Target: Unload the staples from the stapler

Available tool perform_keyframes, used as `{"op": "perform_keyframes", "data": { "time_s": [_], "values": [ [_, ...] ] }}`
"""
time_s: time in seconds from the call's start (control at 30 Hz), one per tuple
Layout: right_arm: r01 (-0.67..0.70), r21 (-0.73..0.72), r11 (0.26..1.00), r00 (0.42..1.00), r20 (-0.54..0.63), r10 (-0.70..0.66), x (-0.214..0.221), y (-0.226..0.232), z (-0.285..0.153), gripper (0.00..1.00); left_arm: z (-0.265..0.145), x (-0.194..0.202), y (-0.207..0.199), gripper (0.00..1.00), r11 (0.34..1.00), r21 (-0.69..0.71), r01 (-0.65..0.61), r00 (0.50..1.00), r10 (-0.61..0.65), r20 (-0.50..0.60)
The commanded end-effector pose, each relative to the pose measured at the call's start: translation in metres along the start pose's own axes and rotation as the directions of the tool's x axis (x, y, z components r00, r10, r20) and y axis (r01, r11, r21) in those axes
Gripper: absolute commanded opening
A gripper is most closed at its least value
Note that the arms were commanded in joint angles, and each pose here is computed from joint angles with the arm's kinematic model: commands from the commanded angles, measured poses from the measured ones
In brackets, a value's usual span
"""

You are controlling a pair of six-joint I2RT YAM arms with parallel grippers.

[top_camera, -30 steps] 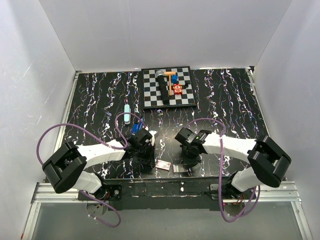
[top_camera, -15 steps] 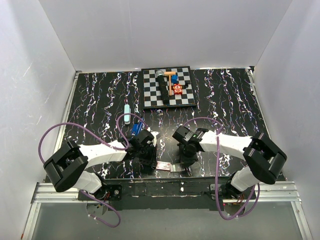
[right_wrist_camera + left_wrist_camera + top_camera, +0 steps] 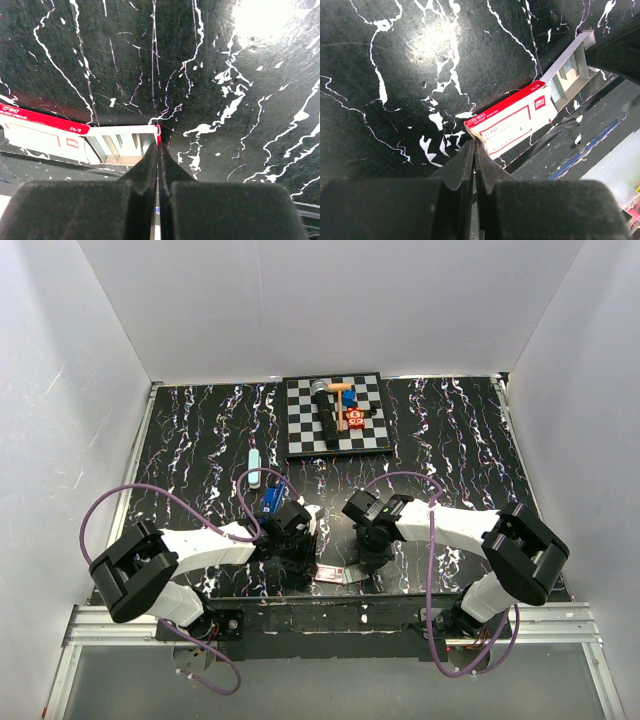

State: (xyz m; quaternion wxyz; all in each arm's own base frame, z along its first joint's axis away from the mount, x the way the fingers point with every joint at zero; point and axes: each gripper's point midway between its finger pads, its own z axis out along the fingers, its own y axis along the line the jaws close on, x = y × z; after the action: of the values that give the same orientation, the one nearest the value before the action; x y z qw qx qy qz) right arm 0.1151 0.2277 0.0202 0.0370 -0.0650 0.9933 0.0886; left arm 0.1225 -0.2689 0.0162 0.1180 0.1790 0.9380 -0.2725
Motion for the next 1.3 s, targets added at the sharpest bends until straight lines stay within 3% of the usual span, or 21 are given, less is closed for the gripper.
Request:
{"op": "perform_keyframes", "data": {
  "time_s": [0.0,0.5,1.27],
  "values": [
    [-0.038,0.018,0.999,0.998,0.05,0.037,-0.012,0.001,-0.007,0.01,0.004,0.016,0.011,0.0,0.999,-0.051,-0.004,0.999,0.001,-0.051],
    [-0.092,0.038,0.995,0.994,0.07,0.09,-0.011,-0.011,-0.008,0.01,0.006,0.019,0.007,0.0,0.999,-0.049,-0.02,0.998,0.017,-0.063],
    [0.032,-0.027,0.999,0.999,0.028,-0.031,-0.018,0.014,-0.007,0.01,0.012,0.019,0.007,0.0,0.997,-0.059,-0.047,0.996,0.042,-0.077]
  ]
}}
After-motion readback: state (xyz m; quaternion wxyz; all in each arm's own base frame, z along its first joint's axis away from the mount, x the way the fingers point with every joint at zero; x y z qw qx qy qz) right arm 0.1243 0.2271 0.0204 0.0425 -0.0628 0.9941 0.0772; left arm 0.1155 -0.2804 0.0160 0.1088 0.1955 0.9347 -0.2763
